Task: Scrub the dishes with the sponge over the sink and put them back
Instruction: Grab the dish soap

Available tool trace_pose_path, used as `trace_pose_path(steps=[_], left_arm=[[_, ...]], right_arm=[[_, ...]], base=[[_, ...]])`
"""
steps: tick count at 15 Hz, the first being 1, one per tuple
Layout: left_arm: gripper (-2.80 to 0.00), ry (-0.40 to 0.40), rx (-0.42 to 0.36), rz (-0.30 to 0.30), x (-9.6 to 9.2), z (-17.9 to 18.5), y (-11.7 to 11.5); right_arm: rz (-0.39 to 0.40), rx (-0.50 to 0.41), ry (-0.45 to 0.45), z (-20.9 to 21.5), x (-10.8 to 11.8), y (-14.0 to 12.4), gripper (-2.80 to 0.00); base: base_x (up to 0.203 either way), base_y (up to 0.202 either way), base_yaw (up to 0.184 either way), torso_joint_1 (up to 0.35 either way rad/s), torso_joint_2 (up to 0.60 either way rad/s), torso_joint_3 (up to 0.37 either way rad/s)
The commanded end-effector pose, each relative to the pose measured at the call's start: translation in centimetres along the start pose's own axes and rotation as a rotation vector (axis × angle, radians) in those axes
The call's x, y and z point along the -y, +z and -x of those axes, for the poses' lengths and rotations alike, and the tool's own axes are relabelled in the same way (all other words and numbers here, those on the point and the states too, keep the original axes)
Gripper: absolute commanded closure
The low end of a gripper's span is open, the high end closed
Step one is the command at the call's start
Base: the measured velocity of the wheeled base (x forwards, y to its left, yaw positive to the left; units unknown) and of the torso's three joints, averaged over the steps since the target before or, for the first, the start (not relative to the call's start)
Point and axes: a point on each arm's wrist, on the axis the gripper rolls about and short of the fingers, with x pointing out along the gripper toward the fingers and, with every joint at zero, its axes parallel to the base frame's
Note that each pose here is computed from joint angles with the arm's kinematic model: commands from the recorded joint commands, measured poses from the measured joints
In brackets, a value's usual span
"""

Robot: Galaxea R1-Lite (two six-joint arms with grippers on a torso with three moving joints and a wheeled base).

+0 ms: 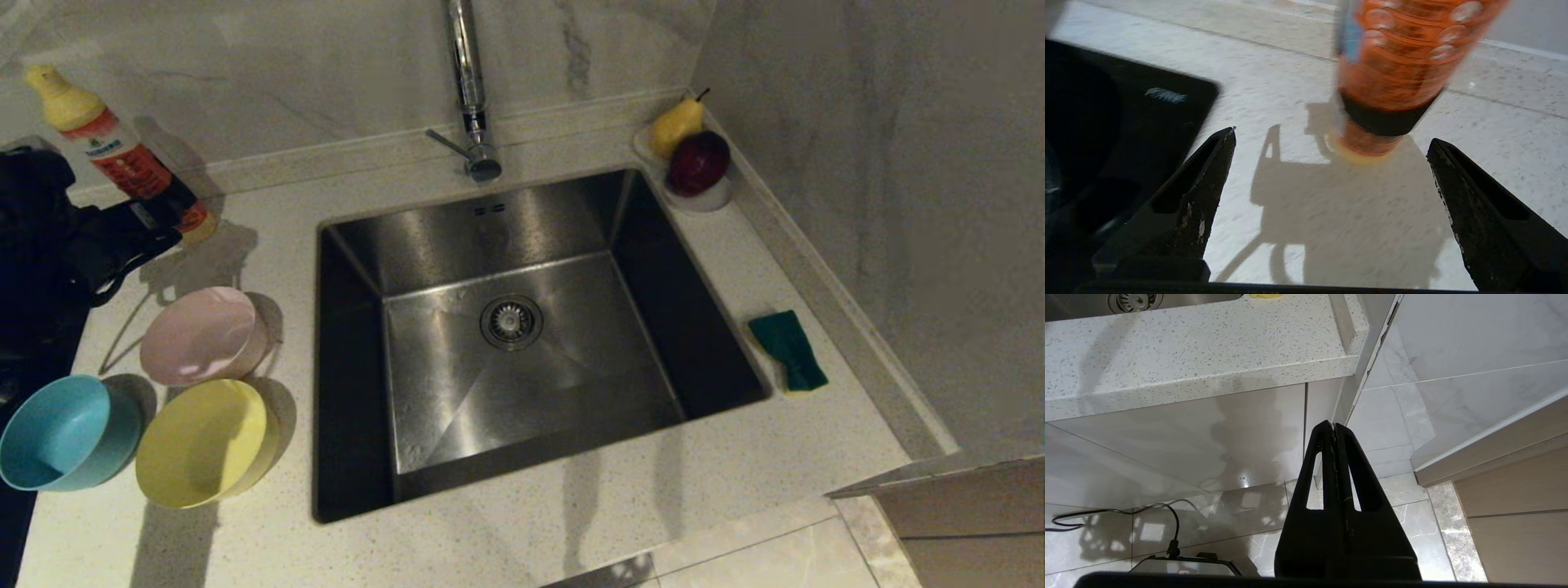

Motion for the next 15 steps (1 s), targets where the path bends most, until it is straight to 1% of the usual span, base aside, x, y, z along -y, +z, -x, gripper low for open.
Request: trace_pose_path(steps=[1, 3, 7, 10, 13, 15], left_arm=[[-2.80, -0.010, 0.013, 0.001, 0.7, -1.5, -0.6], [-2.80, -0.009, 0.030, 0.003, 0.9, -2.6, -1.0], [-2.80, 0.007, 0.073, 0.019, 1.5, -4.2, -1.1], [-2.80, 0.013, 0.118, 0.036, 2.1, -4.8, -0.4], [-2.80, 0.015, 0.115, 0.036, 2.9, -5.7, -1.4], [-2.80, 0.018, 0.116, 0.033, 3.0, -6.1, -1.8]], right_arm=[[0.000, 0.001, 0.000, 0.0, 0.0, 0.0, 0.00], [0.000, 0.001, 0.000, 0.0, 0.0, 0.0, 0.00], [0.000, 0.001, 0.000, 0.0, 0.0, 0.0, 0.00], [0.000, 0.001, 0.000, 0.0, 0.0, 0.0, 0.00], [0.000, 0.001, 0.000, 0.0, 0.0, 0.0, 0.00], [0.000, 0.001, 0.000, 0.0, 0.0, 0.0, 0.00]], base=[[0.000, 0.000, 0.000, 0.000, 0.00, 0.000], [0.000, 0.000, 0.000, 0.000, 0.00, 0.000], [0.000, 0.000, 0.000, 0.000, 0.00, 0.000], [0.000, 0.000, 0.000, 0.000, 0.00, 0.000], [0.000, 0.000, 0.000, 0.000, 0.00, 0.000], [0.000, 0.000, 0.000, 0.000, 0.00, 0.000]])
